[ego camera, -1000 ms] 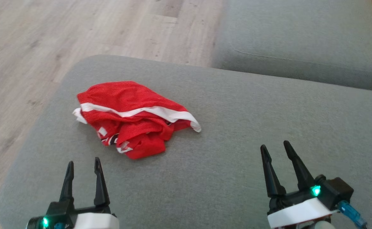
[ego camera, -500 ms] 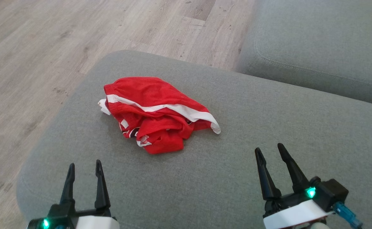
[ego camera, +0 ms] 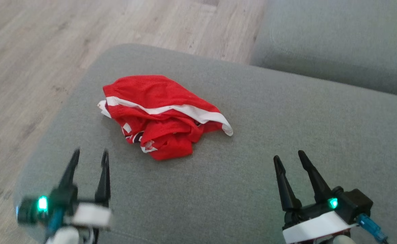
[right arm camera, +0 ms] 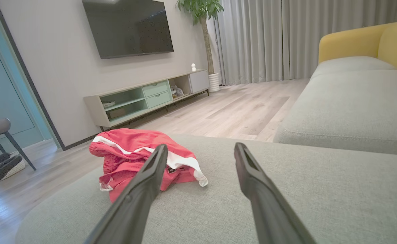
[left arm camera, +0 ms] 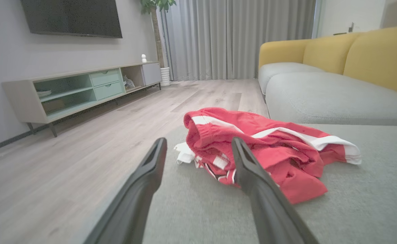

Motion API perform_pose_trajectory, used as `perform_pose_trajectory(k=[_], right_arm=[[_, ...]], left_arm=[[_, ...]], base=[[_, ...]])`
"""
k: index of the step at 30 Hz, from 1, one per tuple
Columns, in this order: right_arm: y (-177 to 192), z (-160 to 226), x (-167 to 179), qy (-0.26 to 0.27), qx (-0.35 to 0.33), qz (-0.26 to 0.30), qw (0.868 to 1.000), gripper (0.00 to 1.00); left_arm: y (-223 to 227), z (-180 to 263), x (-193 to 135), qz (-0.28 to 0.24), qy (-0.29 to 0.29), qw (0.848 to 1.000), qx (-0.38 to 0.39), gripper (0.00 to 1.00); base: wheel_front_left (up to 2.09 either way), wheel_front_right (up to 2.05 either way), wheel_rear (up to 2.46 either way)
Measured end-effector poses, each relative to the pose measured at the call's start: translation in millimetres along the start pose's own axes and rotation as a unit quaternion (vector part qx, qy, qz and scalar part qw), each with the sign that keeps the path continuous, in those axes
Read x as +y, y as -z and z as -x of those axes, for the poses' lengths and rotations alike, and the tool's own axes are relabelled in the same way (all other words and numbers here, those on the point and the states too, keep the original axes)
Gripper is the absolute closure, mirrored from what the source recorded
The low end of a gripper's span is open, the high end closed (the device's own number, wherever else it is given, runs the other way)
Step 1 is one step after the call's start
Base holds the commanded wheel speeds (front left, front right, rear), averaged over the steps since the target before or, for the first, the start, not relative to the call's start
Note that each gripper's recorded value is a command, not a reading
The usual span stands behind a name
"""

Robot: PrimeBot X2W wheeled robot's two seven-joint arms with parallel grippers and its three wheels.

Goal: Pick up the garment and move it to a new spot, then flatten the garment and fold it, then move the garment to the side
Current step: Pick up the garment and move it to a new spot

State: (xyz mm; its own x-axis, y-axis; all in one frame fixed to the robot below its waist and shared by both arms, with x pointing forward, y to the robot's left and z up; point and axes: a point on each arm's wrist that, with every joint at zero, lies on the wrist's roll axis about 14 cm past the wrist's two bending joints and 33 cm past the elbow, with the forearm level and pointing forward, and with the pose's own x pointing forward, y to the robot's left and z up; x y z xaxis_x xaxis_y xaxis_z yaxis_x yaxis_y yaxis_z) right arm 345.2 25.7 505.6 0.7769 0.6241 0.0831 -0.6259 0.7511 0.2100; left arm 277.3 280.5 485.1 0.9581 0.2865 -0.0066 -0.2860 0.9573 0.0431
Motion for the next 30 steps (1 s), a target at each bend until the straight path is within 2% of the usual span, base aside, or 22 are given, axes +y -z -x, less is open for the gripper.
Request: perform_pose_trajectory(k=[1, 4, 8, 12, 16, 24, 30], right_arm=[[0, 0, 0, 0.0, 0.0, 0.0, 1.0, 0.0], [4, -1, -10, 0.012, 0.004, -0.003, 1.0, 0.0], [2, -10, -23, 0.023, -0.002, -0.006, 1.0, 0.0], [3, -13, -36, 0.039, -0.003, -0.004, 0.999, 0.0], [7, -10, -52, 0.061, 0.0, -0.007, 0.998, 0.0], [14, -6, -74, 0.09, 0.009, -0.004, 0.996, 0.0], [14, -6, -82, 0.099, 0.007, -0.004, 0.995, 0.0]], left_arm=[[0, 0, 0, 0.0, 0.0, 1.0, 0.0, 0.0], [-16, -33, -13, -0.045, 0.059, 0.997, 0.003, 0.0], [-24, -79, -34, -0.118, 0.131, 0.983, 0.041, 0.0], [-10, -107, -36, -0.156, 0.144, 0.972, 0.099, 0.0], [20, -118, -39, -0.183, 0.164, 0.954, 0.172, 0.0], [35, -144, -45, -0.228, 0.183, 0.935, 0.202, 0.0], [63, -141, -53, -0.248, 0.203, 0.912, 0.257, 0.0]], base=[[0.0, 0.0, 0.0], [0.0, 0.0, 0.0], [0.0, 0.0, 0.0], [0.0, 0.0, 0.0], [0.0, 0.0, 0.0], [0.0, 0.0, 0.0], [0.0, 0.0, 0.0]])
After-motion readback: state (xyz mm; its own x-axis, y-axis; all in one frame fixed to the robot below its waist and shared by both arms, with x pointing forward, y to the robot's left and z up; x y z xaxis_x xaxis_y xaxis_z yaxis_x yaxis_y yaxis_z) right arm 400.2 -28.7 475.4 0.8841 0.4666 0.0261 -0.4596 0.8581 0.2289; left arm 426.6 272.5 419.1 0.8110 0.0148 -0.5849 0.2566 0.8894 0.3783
